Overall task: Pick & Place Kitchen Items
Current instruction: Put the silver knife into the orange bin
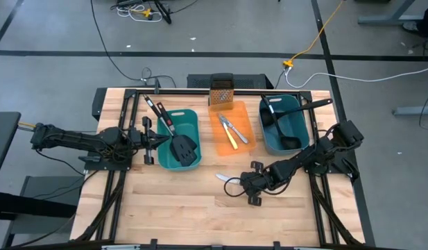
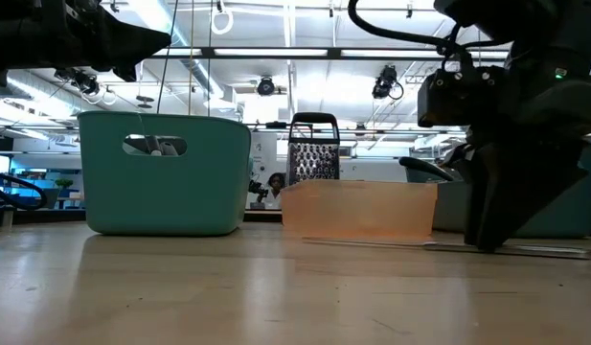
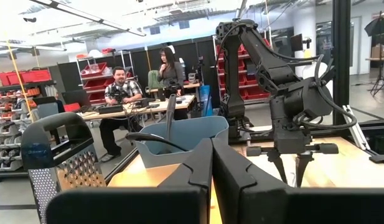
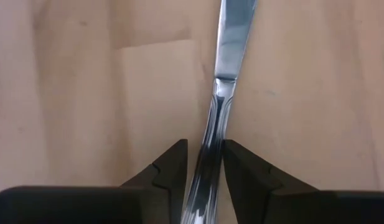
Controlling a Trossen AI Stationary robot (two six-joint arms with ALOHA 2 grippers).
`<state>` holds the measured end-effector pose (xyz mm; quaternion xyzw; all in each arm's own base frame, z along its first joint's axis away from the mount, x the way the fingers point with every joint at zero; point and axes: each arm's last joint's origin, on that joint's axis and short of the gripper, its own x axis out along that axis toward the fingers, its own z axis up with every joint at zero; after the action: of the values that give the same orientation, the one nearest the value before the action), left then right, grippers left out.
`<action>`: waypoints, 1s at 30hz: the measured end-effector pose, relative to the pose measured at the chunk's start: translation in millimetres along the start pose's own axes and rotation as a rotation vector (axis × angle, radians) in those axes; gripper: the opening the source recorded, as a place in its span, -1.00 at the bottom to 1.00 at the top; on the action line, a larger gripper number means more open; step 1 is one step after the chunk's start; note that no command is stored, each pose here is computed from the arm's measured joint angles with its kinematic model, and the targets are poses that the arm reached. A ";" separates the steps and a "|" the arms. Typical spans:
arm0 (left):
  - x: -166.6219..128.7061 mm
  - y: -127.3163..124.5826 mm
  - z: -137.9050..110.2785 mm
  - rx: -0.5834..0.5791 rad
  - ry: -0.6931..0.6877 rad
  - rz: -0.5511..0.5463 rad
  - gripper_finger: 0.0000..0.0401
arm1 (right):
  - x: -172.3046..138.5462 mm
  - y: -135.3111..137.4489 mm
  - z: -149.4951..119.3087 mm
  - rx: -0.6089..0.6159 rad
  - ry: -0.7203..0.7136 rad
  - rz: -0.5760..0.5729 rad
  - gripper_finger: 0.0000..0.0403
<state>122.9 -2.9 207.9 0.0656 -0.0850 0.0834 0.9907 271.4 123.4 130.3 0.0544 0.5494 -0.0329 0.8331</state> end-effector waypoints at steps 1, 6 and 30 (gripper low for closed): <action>0.0 0.0 0.0 0.000 0.000 0.000 -0.94 | 0.0 0.7 0.3 -0.003 0.003 0.017 -0.46; 0.0 0.0 0.0 0.000 0.000 0.000 -0.95 | 1.4 6.7 -0.9 -0.016 -0.010 0.108 -0.46; 49.6 -48.1 31.2 -0.033 0.113 -0.260 -0.97 | 3.6 26.0 -22.4 -0.214 -0.093 0.140 -0.46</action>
<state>174.7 -46.8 241.6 0.0548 -0.0210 -0.0435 0.9973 255.4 152.1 119.7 0.0017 0.5055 0.0817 0.8590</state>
